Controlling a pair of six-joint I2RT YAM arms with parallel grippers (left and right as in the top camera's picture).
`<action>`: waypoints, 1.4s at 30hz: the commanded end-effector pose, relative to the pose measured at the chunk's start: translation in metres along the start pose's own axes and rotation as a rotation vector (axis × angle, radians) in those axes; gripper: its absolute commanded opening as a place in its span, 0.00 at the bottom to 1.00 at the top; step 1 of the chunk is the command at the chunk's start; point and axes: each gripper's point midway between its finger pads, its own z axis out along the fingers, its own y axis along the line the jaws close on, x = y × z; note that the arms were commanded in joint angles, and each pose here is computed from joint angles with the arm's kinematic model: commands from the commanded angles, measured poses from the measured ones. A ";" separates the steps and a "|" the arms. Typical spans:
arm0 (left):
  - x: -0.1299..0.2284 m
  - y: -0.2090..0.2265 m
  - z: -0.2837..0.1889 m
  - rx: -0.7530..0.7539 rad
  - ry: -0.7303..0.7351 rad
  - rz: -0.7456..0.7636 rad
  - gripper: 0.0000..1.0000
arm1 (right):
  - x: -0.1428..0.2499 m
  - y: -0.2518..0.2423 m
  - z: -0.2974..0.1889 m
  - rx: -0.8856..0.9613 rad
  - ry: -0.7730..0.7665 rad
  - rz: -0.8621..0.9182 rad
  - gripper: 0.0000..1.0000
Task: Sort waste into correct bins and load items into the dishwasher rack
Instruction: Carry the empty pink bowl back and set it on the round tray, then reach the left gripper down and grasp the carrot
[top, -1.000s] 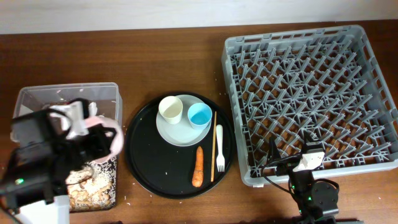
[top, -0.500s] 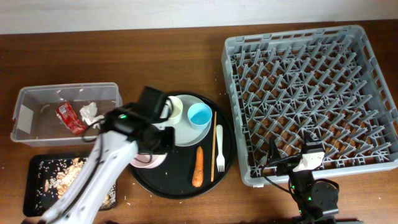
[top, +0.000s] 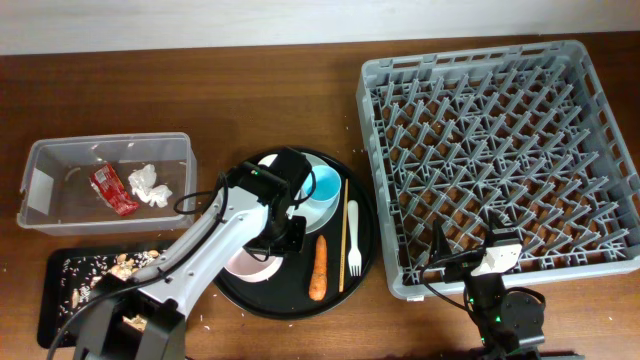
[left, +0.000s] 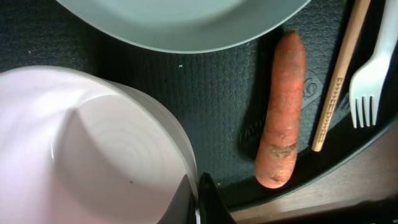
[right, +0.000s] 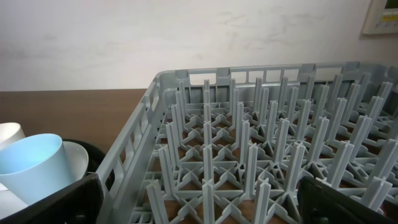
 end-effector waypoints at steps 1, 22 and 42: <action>0.003 0.010 0.010 -0.056 0.002 -0.034 0.01 | 0.003 0.000 0.000 0.000 0.005 0.004 0.99; 0.007 -0.084 -0.060 0.122 -0.288 0.184 0.84 | 0.003 0.000 0.000 0.000 0.005 0.004 0.99; 0.027 -0.076 0.063 -0.093 -0.076 0.028 0.50 | 0.003 0.000 0.000 0.000 0.005 0.004 0.99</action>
